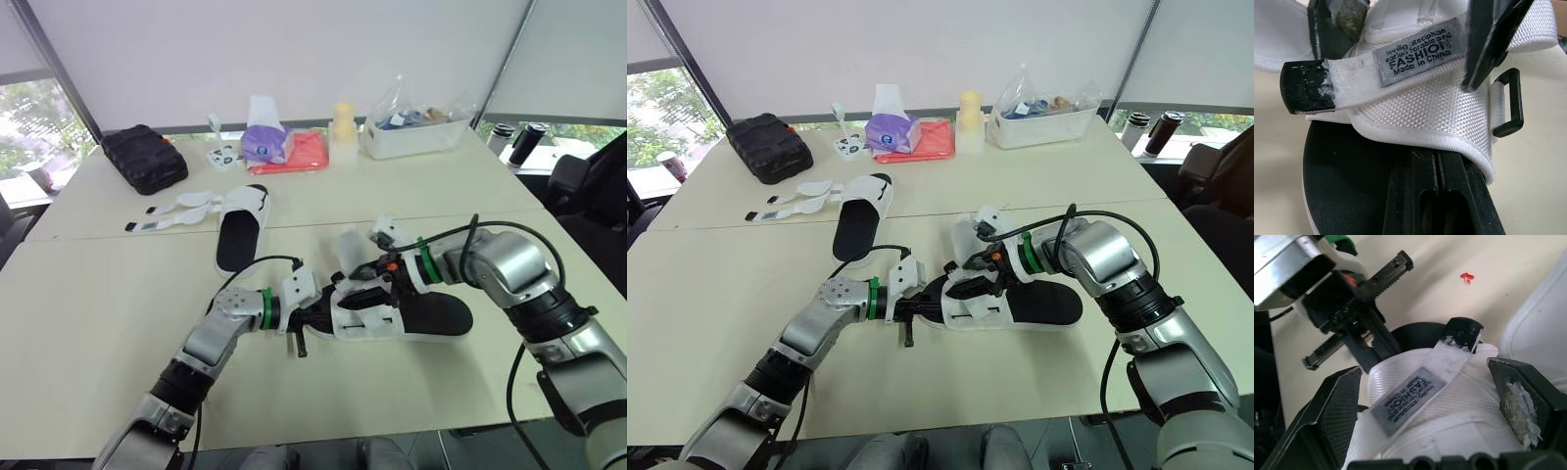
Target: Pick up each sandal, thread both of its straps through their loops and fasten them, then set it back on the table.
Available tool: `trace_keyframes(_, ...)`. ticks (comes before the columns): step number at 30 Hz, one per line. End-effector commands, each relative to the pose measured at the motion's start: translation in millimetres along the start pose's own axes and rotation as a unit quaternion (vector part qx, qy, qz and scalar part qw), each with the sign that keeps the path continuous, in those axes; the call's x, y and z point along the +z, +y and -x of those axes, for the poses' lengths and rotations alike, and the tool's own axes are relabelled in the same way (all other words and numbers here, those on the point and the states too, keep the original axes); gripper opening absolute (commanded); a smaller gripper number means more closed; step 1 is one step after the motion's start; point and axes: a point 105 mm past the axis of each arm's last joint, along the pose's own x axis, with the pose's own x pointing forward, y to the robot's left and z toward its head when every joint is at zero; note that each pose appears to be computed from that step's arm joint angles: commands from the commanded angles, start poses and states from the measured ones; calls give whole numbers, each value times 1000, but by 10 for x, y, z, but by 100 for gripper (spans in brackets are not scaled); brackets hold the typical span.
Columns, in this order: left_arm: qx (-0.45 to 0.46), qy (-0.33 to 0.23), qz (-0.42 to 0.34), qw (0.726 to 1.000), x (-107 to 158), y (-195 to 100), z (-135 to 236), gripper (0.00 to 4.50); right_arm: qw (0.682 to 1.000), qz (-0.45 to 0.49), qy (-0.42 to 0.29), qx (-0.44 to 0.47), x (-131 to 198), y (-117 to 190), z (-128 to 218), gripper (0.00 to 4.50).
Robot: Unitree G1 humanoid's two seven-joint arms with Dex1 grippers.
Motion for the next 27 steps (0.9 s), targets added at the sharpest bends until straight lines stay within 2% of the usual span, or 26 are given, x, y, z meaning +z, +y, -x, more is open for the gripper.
trace_keyframes(1, 6, 6, 2, 1000, -40, -6, -20, 0, 1000, 7, -4, -6, 101, -13, 45, 444)
trace_keyframes(3, 7, 6, 3, 1000, -40, -9, -22, 0, 1000, 1, -3, 7, 112, 24, 20, 392)
trace_keyframes(5, 8, 6, 2, 1000, -43, -7, -25, 0, 999, -15, -12, 33, 156, 101, -11, 311)
trace_keyframes(11, 11, 5, 3, 1000, -43, -4, -25, 0, 999, -23, -18, 36, 176, 117, -27, 6)
trace_keyframes(15, 11, 5, 3, 1000, -47, -8, -20, 0, 996, -36, -67, 49, 306, 144, 70, 6)
trace_keyframes(21, 11, 7, 2, 1000, -51, 10, -12, 0, 972, -73, -197, 104, 547, 258, 458, 6)
trace_keyframes(27, 8, 9, 2, 1000, -53, 8, -9, 0, 955, -104, -268, 70, 586, 186, 645, 6)
